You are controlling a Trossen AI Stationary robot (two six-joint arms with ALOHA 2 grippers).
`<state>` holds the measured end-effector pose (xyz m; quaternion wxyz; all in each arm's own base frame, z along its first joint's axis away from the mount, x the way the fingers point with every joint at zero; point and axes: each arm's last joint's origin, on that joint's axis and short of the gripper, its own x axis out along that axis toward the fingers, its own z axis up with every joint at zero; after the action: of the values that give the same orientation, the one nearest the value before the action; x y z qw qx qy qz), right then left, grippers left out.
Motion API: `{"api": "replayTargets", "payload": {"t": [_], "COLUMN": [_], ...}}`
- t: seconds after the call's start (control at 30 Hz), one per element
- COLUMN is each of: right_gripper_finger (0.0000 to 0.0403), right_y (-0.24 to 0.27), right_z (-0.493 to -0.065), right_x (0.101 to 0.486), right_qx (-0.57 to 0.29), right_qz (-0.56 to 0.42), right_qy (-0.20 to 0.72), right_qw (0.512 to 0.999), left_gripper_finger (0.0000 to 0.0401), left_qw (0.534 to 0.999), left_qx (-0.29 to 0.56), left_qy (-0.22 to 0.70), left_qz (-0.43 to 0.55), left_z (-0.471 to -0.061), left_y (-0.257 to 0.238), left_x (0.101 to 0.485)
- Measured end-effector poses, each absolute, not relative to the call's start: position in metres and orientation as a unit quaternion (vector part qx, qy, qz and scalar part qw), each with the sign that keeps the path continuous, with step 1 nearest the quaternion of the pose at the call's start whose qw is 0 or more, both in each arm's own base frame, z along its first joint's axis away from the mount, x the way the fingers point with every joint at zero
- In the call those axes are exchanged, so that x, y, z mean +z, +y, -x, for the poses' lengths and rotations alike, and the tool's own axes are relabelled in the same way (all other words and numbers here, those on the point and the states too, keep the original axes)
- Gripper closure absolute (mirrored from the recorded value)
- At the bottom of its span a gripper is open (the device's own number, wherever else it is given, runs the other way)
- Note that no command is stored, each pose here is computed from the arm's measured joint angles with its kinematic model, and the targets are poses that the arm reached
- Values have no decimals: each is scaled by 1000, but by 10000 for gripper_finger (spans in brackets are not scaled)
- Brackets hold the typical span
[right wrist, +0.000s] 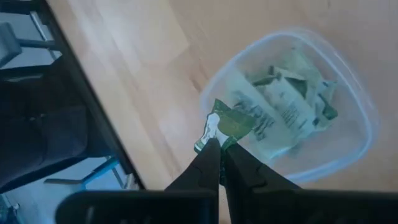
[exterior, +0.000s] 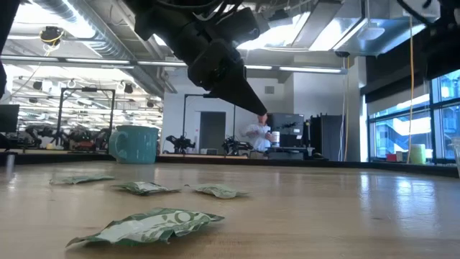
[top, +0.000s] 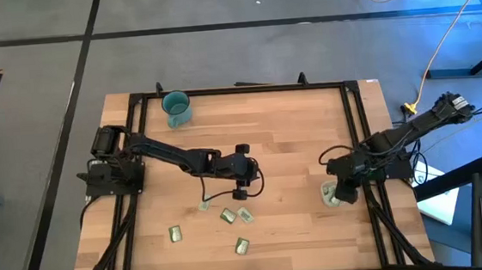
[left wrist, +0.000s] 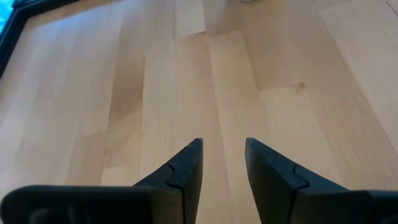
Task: Pick and place items into bin
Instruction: Put the green stevia packet into the transparent bin
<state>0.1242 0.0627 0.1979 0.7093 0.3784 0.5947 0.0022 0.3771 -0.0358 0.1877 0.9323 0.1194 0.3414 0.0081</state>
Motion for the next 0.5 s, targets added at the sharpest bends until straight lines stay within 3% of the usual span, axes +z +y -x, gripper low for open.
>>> {"api": "replayTargets", "payload": {"t": [0.33, 0.5], "right_gripper_finger": [394, 353], "right_y": [59, 59], "right_z": [-119, -119], "right_x": [178, 178], "right_qx": [-32, -32], "right_qz": [-361, -361], "right_qy": [604, 604], "right_qw": [710, 710], "left_gripper_finger": [294, 293], "left_qw": [933, 931], "left_qx": [0, 0], "left_qy": [343, 347], "left_qz": [-111, -111], "left_z": [-377, -377], "left_y": [-34, -34], "left_x": [187, 186]}}
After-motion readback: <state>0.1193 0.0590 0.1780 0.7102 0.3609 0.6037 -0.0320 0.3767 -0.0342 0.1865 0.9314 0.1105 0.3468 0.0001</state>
